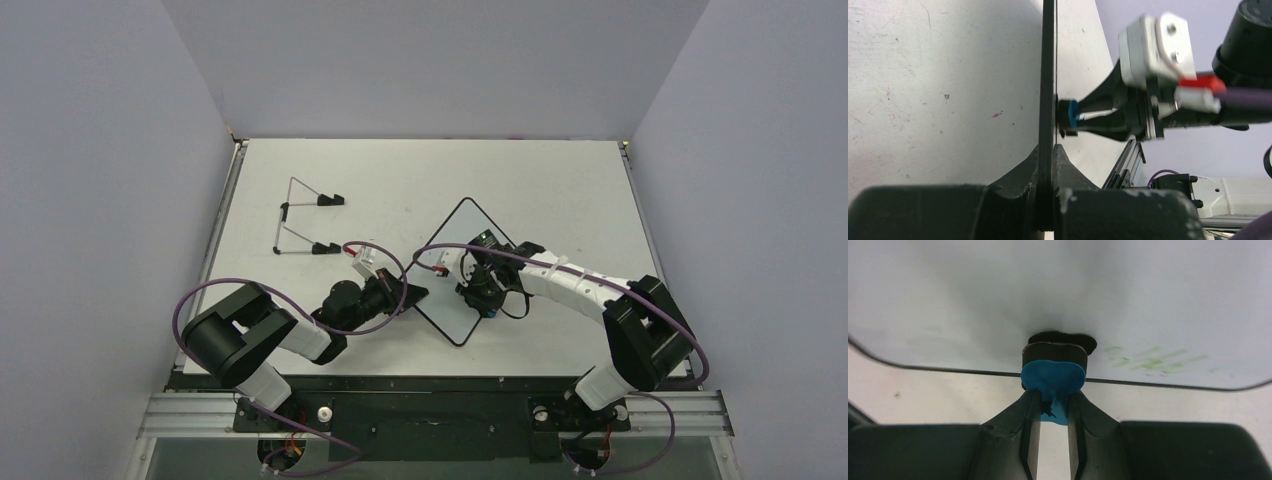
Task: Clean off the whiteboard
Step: Erase the whiteboard at the center of the board.
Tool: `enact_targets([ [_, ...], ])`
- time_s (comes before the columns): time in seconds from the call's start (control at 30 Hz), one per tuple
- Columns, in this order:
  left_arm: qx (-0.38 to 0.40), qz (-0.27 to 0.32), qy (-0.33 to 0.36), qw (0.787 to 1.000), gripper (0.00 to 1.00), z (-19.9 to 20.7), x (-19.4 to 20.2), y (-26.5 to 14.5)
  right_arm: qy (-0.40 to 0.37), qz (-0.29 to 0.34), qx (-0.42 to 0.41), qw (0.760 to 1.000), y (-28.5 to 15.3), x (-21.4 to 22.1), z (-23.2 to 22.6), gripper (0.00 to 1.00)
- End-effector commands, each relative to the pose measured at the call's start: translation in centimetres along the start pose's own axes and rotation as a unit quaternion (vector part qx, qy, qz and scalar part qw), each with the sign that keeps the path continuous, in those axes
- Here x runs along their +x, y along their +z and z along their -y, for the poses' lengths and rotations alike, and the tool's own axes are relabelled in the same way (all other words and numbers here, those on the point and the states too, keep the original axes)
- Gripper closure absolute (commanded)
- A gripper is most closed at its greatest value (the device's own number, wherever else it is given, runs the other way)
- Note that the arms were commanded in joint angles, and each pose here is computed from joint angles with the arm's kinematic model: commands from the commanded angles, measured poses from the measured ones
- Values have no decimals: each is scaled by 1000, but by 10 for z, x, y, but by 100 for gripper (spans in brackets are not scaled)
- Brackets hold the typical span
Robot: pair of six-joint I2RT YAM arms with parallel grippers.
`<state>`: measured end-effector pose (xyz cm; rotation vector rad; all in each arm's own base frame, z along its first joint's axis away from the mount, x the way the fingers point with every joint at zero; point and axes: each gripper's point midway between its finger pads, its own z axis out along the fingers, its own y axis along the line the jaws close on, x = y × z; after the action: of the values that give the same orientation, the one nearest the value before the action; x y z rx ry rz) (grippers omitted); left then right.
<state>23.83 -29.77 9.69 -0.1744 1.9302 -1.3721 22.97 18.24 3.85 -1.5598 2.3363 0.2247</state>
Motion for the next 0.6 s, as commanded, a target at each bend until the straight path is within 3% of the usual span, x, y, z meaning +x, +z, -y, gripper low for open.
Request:
enact_targets([
  [0.0, 112, 17, -1, 994, 100, 65, -18, 4, 77, 26, 94, 992, -5, -6, 57, 100],
  [0.1, 113, 16, -1, 993, 100, 65, -17, 5, 64, 34, 55, 996, -1, -10, 43, 100],
  [0.3, 115, 18, -2, 993, 100, 66, -18, 4, -50, 65, -46, 996, -8, -33, -22, 100],
  [0.4, 115, 19, 0, 993, 100, 67, -18, 3, -29, 74, -17, 997, -10, -37, -5, 100],
  [0.57, 115, 17, 1, 993, 100, 68, -16, 5, 85, 63, 96, 990, -16, -17, 61, 100],
])
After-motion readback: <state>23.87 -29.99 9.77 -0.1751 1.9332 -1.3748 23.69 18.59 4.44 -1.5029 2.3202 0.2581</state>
